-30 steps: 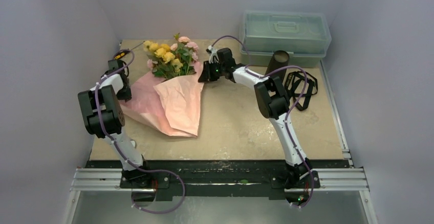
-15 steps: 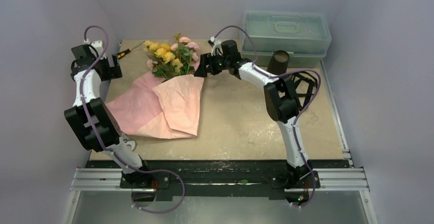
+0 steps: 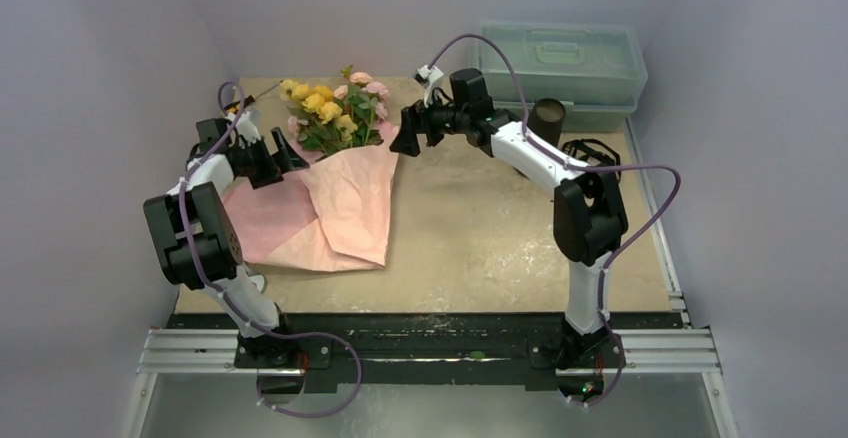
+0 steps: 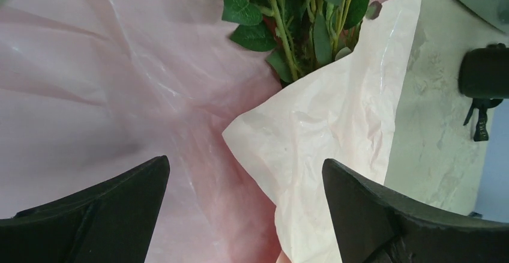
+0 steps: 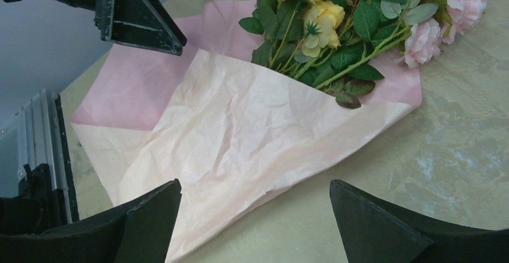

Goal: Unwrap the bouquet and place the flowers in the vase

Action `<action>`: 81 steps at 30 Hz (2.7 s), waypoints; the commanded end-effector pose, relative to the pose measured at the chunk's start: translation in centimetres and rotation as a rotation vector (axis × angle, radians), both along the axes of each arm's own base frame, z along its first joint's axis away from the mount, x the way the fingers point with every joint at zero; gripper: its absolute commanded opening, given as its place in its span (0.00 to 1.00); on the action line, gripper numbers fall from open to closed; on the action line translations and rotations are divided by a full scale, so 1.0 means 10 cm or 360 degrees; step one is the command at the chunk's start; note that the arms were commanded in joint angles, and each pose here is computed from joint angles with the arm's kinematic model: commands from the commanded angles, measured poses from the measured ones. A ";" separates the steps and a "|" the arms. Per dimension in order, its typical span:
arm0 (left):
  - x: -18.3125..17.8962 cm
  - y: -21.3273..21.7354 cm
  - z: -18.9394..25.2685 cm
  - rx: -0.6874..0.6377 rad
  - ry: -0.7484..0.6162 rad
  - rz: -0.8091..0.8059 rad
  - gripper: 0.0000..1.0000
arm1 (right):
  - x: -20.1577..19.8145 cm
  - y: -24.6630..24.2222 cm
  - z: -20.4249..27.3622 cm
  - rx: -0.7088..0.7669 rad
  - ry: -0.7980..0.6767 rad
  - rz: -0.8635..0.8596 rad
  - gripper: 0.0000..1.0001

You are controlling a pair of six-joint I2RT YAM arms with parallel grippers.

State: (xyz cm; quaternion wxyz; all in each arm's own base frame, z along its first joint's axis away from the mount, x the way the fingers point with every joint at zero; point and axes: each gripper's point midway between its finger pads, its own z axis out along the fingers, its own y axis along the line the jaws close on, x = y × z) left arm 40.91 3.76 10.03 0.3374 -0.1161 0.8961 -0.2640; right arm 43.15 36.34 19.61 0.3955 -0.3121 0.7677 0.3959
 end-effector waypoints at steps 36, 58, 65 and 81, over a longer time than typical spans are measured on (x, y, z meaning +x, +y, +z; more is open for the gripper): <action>0.17 -2.49 0.92 -0.0567 -0.0377 -0.0801 0.00 | -0.11 -1.04 0.70 -0.0147 -0.0212 -0.0175 0.98; 0.16 -4.10 0.01 -0.0646 -0.0277 -0.1193 0.38 | -0.46 -1.53 0.67 -0.0400 -0.0360 -0.0259 0.98; 0.19 -3.66 0.74 -0.0512 -0.0540 -0.1240 0.58 | -0.23 -1.46 0.75 -0.0340 -0.0328 -0.0323 0.97; 0.10 -1.74 0.47 -0.0156 -0.0355 -0.0726 0.49 | 0.00 -0.24 -0.07 -0.0204 0.0015 0.0075 0.59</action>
